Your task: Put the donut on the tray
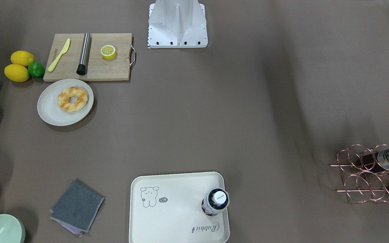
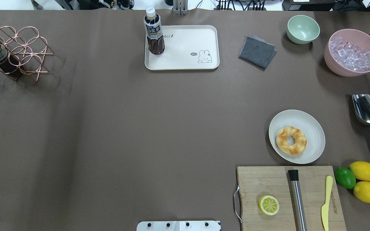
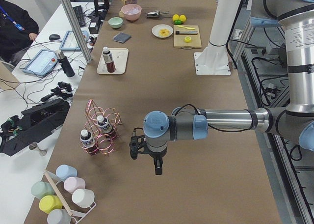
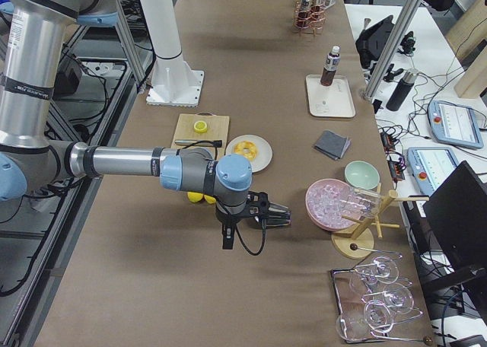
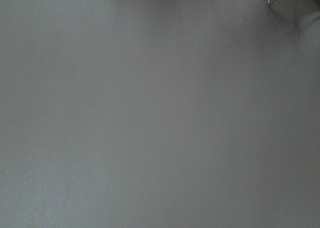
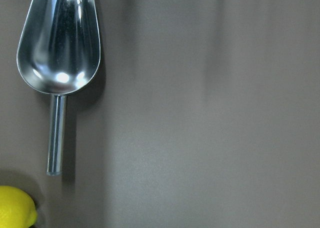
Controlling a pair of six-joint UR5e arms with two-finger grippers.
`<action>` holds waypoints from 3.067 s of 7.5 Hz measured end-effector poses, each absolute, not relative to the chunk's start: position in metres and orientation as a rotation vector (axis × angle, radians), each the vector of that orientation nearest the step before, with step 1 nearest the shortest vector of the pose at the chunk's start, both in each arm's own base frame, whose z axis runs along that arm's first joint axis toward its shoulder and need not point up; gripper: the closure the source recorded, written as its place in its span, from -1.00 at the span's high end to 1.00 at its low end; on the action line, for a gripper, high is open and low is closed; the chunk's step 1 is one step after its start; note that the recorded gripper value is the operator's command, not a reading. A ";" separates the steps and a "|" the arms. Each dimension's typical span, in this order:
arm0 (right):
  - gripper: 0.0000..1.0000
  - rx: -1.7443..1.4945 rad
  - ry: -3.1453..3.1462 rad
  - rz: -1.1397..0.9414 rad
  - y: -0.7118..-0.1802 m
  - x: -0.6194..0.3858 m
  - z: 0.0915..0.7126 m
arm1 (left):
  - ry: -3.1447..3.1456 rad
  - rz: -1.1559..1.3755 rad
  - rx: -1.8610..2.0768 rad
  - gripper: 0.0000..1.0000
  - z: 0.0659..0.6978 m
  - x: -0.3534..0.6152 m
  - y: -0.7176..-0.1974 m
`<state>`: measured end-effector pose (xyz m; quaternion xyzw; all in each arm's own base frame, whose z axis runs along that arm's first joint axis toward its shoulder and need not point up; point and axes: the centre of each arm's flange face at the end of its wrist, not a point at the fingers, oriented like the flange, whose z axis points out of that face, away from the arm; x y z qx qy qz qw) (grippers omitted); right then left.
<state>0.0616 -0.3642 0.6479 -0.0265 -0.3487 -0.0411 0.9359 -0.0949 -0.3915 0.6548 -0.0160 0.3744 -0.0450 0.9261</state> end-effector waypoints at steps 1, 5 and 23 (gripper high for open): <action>1.00 -0.054 -0.713 -0.083 -0.364 0.062 0.648 | 0.768 -0.091 -0.031 0.96 0.654 -0.095 -0.392; 1.00 -0.056 -0.711 -0.083 -0.363 0.062 0.648 | 0.768 -0.088 -0.024 0.96 0.651 -0.095 -0.395; 1.00 0.017 -0.911 -0.011 -0.387 -0.151 0.555 | 0.768 -0.099 -0.033 0.96 0.655 -0.096 -0.397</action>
